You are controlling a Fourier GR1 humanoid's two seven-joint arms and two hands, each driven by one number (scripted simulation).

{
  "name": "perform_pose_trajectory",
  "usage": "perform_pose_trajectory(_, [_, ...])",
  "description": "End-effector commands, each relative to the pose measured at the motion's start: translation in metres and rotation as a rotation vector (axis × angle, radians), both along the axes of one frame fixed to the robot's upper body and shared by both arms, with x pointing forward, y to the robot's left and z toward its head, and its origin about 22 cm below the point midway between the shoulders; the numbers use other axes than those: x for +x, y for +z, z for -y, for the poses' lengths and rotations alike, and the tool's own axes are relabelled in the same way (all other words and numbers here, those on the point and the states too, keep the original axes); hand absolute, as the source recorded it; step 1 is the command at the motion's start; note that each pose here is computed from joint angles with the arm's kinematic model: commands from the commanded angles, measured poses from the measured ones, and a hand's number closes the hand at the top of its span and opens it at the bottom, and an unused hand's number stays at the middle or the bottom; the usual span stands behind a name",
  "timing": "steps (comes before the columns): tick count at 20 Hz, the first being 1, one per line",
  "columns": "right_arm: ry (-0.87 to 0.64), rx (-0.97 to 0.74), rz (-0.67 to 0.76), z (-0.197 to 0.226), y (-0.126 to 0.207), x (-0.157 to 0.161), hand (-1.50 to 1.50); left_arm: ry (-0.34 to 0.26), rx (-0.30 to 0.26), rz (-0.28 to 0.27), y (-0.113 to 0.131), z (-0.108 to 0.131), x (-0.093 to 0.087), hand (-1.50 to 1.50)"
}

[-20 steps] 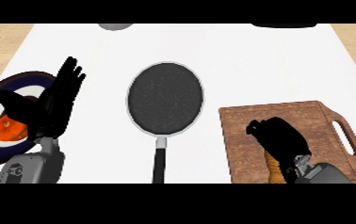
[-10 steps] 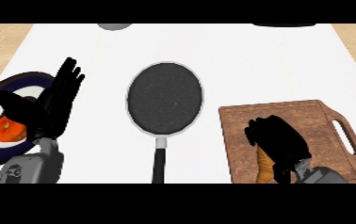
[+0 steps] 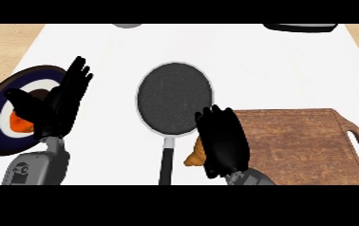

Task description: Pick the croissant from the cutting board and place it in the pan

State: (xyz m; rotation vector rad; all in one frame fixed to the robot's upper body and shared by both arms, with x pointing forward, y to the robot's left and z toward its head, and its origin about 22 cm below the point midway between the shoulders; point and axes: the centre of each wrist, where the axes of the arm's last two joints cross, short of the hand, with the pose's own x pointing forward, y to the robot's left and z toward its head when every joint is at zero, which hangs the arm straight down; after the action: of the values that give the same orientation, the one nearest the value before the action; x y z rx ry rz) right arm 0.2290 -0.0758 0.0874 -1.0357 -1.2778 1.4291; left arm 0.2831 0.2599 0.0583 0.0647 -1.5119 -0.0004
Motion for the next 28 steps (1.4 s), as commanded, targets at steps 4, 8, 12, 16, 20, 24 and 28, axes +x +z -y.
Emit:
perform_pose_trajectory(4, [-0.152,0.044,0.342,-0.051,0.051,-0.011,1.5,-0.04,-0.002,-0.005,0.0,0.011,0.007,0.0])
perform_pose_trajectory(8, [-0.234,0.081,0.386,-0.067,0.065,-0.01,1.5,-0.067,-0.003,0.006,0.002,0.021,0.011,0.0])
perform_pose_trajectory(12, [-0.325,0.121,0.423,-0.077,0.078,0.004,1.5,-0.08,-0.002,0.013,0.005,0.021,0.012,0.0])
perform_pose_trajectory(16, [-0.404,0.166,0.452,-0.085,0.093,0.019,1.5,-0.096,0.012,0.012,0.007,0.023,0.013,0.0])
perform_pose_trajectory(20, [-0.454,0.221,0.462,-0.095,0.106,0.033,1.5,-0.063,-0.008,0.024,0.009,0.025,0.017,0.0])
perform_pose_trajectory(24, [-0.495,0.254,0.455,-0.103,0.109,0.046,1.5,-0.055,-0.006,0.015,0.005,0.021,0.01,0.0])
perform_pose_trajectory(28, [-0.508,0.304,0.462,-0.101,0.099,0.059,1.5,-0.007,-0.009,-0.01,-0.008,0.005,0.001,0.0])
